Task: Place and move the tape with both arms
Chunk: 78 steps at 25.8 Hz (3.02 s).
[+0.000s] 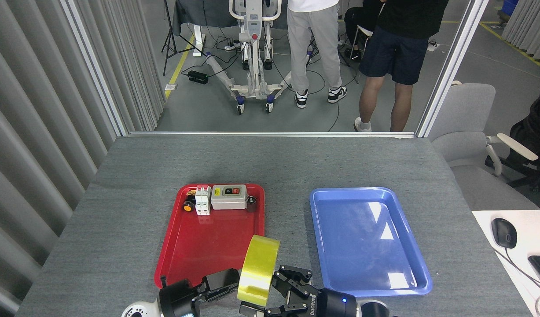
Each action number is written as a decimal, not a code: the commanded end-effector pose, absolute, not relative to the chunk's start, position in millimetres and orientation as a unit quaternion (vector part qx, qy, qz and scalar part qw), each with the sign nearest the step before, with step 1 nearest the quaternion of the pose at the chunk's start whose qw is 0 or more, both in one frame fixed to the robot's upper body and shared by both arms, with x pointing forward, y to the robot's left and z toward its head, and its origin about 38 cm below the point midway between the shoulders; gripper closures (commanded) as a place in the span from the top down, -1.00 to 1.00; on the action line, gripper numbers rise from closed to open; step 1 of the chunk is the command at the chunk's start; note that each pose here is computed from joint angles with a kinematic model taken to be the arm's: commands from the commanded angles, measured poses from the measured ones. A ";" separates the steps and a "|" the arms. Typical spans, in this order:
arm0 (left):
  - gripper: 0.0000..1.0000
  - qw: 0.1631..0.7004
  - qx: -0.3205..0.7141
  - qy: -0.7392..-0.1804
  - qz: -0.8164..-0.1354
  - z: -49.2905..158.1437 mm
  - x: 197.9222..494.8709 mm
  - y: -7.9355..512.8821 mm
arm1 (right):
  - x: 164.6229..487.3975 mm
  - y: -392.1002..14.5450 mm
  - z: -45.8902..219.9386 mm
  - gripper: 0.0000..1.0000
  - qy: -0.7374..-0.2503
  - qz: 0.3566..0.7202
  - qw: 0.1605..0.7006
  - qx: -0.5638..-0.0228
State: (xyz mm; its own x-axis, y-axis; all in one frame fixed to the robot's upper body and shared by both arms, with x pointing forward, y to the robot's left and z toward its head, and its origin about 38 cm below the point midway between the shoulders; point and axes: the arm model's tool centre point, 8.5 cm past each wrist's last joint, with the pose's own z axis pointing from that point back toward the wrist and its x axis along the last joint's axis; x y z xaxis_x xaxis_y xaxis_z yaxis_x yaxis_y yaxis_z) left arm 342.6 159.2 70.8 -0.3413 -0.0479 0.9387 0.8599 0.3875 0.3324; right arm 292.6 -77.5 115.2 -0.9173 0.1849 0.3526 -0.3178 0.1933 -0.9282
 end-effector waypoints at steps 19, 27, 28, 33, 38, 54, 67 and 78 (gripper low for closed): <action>-0.84 0.512 -0.295 -0.671 -0.448 60.9 353.6 173.7 | 294.8 -79.9 112.3 -0.60 -0.746 0.632 0.204 0.044; 0.15 0.526 -0.283 -0.669 -0.442 56.7 371.2 177.8 | 296.0 -83.0 109.6 -0.60 -0.743 0.634 0.209 0.043; 0.19 0.524 -0.281 -0.670 -0.444 56.8 372.3 177.6 | 296.0 -83.0 109.6 -0.59 -0.743 0.634 0.209 0.043; 0.35 0.523 -0.275 -0.675 -0.443 54.7 373.6 182.0 | 296.2 -84.1 108.3 -0.60 -0.742 0.635 0.211 0.043; 0.39 0.545 -0.242 -0.672 -0.439 49.3 383.1 188.7 | 295.8 -84.2 108.0 -0.60 -0.743 0.634 0.212 0.044; 0.98 0.545 0.143 -0.661 -0.496 66.2 438.8 264.8 | 384.0 -190.8 93.1 -0.61 -0.589 0.571 0.555 -0.135; 0.75 0.489 0.524 -0.508 -0.477 102.7 383.7 256.3 | 443.0 -277.5 32.3 -0.61 -0.310 0.609 0.713 -0.160; 0.99 0.491 0.537 -0.502 -0.468 75.3 358.3 211.5 | 472.8 -269.6 54.4 -0.60 -0.340 0.590 0.721 -0.131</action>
State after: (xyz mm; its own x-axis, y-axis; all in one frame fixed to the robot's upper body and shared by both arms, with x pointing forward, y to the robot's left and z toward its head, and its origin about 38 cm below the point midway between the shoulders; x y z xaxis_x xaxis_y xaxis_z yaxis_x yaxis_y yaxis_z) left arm 366.5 223.9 85.1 0.0994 -0.9902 -0.0983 -0.0996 -0.1082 0.9891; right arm 470.5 -274.1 54.8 0.0762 0.9427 0.3249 -0.7578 0.2666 -0.5956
